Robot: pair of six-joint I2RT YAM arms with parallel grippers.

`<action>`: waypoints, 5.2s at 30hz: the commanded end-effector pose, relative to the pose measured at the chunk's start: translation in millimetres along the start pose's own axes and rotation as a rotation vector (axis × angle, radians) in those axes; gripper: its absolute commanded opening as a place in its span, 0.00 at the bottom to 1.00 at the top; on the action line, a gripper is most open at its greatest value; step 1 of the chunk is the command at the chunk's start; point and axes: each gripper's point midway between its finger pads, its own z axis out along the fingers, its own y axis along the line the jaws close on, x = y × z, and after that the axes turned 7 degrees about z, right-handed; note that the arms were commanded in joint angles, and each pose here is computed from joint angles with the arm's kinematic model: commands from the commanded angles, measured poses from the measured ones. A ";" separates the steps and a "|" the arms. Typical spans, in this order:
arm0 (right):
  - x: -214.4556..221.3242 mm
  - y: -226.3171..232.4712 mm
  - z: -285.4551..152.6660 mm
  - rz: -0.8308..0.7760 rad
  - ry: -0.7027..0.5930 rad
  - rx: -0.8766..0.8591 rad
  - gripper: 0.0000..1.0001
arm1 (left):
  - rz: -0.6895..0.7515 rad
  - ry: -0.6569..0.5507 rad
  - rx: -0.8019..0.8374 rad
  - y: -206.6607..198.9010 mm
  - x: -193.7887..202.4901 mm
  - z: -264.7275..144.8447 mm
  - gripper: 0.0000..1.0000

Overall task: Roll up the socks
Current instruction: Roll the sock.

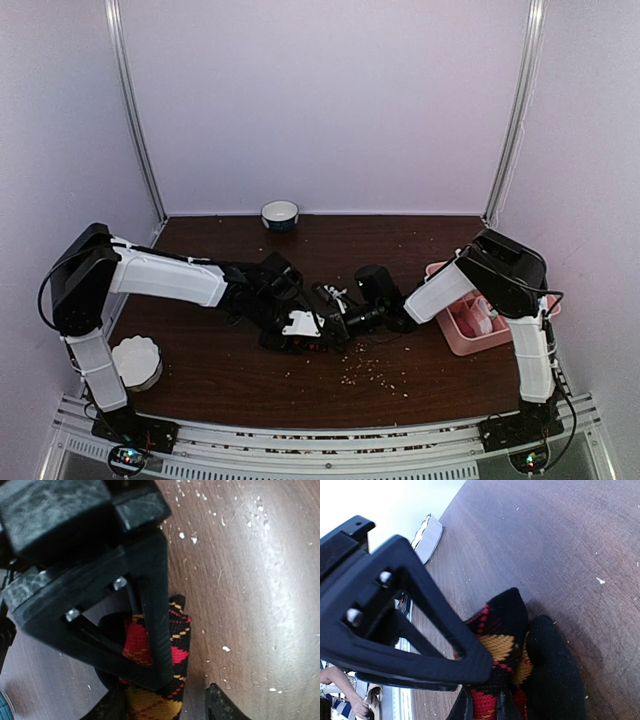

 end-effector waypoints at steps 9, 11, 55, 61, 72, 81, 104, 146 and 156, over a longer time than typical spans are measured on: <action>71.9 -61.0 -10.8 0.248 0.110 0.168 0.25 | -0.001 0.145 0.197 -29.5 25.3 25.7 0.06; 65.1 -58.2 -21.0 0.171 0.085 0.209 0.32 | -0.035 0.148 0.232 -27.8 25.7 21.7 0.00; -31.3 186.3 -163.4 -0.589 -0.650 0.356 1.00 | -0.523 -0.410 0.571 34.8 -53.6 -147.2 0.00; -25.1 205.2 -113.1 -0.616 -0.425 0.245 1.00 | -0.513 -0.418 0.596 29.7 -57.0 -158.4 0.00; -40.0 199.4 -66.5 -0.543 -0.333 0.182 0.67 | -0.493 -0.460 0.632 20.9 -65.2 -178.1 0.00; -47.6 202.9 -67.7 -0.482 -0.354 0.141 0.15 | -0.449 -0.499 0.629 18.7 -73.3 -199.5 0.15; -110.4 216.3 -115.2 -0.085 -0.757 0.153 0.00 | -0.144 -0.125 -0.217 84.5 -61.3 -217.4 0.98; -114.9 219.8 -74.0 0.312 -0.722 -0.105 0.00 | -0.014 0.183 -0.641 134.4 -35.5 -211.9 0.57; -117.6 225.6 -86.6 0.144 -0.725 -0.048 0.48 | -0.102 0.020 -0.423 103.6 -46.8 -200.3 0.00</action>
